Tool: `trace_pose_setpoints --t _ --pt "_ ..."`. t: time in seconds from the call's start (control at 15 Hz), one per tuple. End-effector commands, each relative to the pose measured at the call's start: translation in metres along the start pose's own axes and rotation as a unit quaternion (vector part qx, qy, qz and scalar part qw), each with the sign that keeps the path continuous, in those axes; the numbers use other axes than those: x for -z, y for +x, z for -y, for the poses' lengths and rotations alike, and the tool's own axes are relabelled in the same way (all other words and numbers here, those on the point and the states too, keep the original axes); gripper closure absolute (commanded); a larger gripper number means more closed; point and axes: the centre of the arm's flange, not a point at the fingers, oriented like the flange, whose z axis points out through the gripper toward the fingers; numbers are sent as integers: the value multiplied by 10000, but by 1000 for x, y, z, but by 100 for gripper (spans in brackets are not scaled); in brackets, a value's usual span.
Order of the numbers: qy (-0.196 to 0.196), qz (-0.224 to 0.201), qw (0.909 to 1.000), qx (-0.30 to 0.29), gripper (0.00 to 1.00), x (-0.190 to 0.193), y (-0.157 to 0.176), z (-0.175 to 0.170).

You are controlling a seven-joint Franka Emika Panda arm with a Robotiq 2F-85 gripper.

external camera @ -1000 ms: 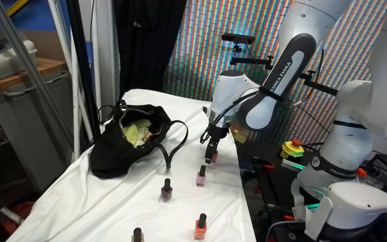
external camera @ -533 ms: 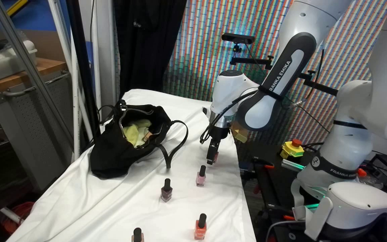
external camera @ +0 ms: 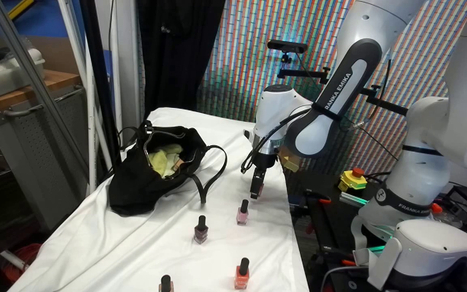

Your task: Pick up all the nail polish from the table and put them in the black bag.

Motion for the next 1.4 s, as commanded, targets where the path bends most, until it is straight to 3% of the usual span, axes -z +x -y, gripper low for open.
trace_pose_setpoints --t 0.0,0.47,0.87,1.07,1.33 --pt "5 123 9999 44 36 -12 -6 3" --pt "-55 132 9999 63 83 -10 -10 4" --pt "-174 302 9980 525 85 15 -9 9" --pt "-336 462 9951 808 85 39 10 5" --pt "-770 161 9900 1171 85 84 52 24"
